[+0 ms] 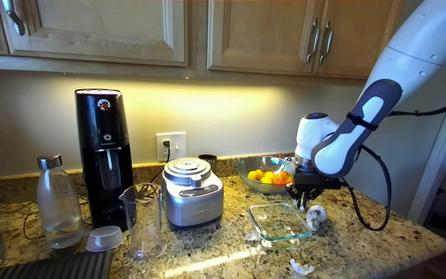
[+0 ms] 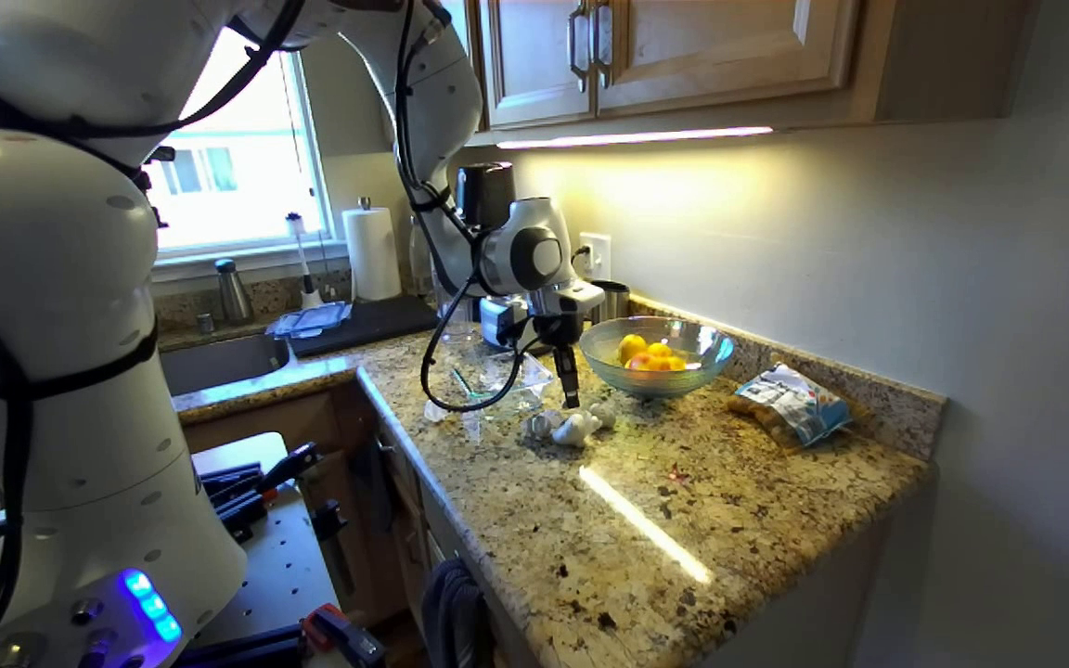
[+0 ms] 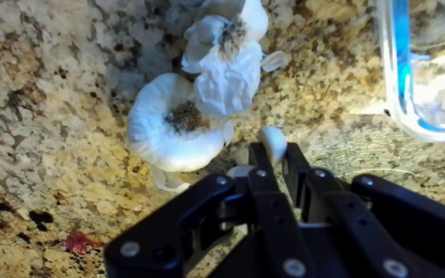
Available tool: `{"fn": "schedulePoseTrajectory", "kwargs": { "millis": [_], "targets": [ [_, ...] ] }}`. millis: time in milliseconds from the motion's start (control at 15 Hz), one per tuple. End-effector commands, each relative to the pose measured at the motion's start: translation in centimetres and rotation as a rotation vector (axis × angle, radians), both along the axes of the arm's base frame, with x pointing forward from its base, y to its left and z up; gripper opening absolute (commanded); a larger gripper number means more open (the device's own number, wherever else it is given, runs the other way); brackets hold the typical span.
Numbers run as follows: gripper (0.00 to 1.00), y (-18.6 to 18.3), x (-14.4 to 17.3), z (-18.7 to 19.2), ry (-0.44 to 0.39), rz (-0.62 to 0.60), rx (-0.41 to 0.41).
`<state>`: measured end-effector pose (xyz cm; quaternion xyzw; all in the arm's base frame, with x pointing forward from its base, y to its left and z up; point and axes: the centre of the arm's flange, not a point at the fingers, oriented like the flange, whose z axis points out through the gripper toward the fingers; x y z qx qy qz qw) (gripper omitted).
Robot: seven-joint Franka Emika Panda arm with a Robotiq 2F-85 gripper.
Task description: Take out all the cloves of garlic in the bowl and put them on the table
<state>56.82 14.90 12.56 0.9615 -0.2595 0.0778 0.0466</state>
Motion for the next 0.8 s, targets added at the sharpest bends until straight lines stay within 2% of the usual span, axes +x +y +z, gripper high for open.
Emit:
{"fn": "schedulePoseTrajectory", "kwargs": {
  "millis": [0,267,533,733],
  "targets": [
    [0.45,0.3,-0.5,1.7,-0.051,-0.021,-0.014],
    [0.69,1.0,-1.7,4.9,-0.062,0.0,-0.034],
    [0.95,2.0,-3.5,8.6,-0.058,0.033,0.007],
    [1.0,2.4,-4.8,10.4,-0.06,0.042,0.021]
  ]
}}
